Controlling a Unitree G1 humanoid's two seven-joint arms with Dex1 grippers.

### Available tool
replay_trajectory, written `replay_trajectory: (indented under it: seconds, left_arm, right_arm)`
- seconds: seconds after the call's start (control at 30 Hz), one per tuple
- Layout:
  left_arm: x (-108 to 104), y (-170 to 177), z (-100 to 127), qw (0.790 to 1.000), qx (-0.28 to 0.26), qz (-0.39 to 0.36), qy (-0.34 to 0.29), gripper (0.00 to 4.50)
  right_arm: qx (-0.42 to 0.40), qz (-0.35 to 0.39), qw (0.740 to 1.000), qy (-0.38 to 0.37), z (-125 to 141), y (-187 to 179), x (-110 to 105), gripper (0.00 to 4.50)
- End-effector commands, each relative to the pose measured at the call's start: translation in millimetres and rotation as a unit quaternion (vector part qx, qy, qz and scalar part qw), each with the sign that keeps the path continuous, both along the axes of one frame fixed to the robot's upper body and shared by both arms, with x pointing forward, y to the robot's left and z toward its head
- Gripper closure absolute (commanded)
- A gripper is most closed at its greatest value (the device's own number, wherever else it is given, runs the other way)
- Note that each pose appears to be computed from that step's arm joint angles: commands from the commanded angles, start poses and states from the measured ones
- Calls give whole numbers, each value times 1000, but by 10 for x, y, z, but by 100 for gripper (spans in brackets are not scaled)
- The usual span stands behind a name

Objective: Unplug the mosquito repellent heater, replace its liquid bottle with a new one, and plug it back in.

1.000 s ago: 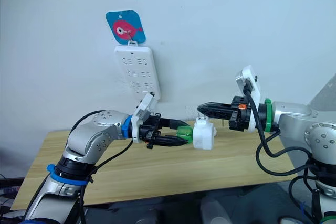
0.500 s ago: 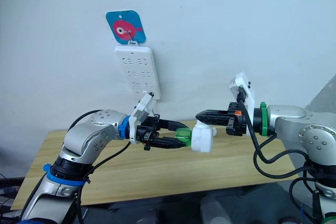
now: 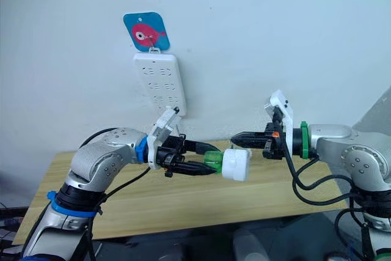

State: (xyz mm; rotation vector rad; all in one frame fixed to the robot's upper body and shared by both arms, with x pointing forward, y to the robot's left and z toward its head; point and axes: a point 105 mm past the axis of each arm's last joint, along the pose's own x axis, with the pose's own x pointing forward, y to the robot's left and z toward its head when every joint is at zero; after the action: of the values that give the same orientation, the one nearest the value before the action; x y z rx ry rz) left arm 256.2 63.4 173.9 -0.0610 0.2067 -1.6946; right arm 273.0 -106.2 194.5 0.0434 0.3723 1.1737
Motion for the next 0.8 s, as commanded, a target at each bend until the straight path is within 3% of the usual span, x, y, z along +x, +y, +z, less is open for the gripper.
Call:
replay_trajectory:
  seconds: [0.03,0.2,0.43,0.8]
  left_arm:
    - [-25,16,213,1000,-26,-6,-6,216]
    - [1,27,290,998,-46,0,35,216]
    - [54,47,288,996,-52,14,74,216]
    - [145,51,263,995,-57,42,65,216]
  right_arm:
    - [10,-27,999,-13,20,-80,56,450]
    - [7,-6,1000,12,-108,-45,-62,450]
    - [46,68,996,38,-11,115,-330,450]
    - [64,101,991,60,55,180,-492,450]
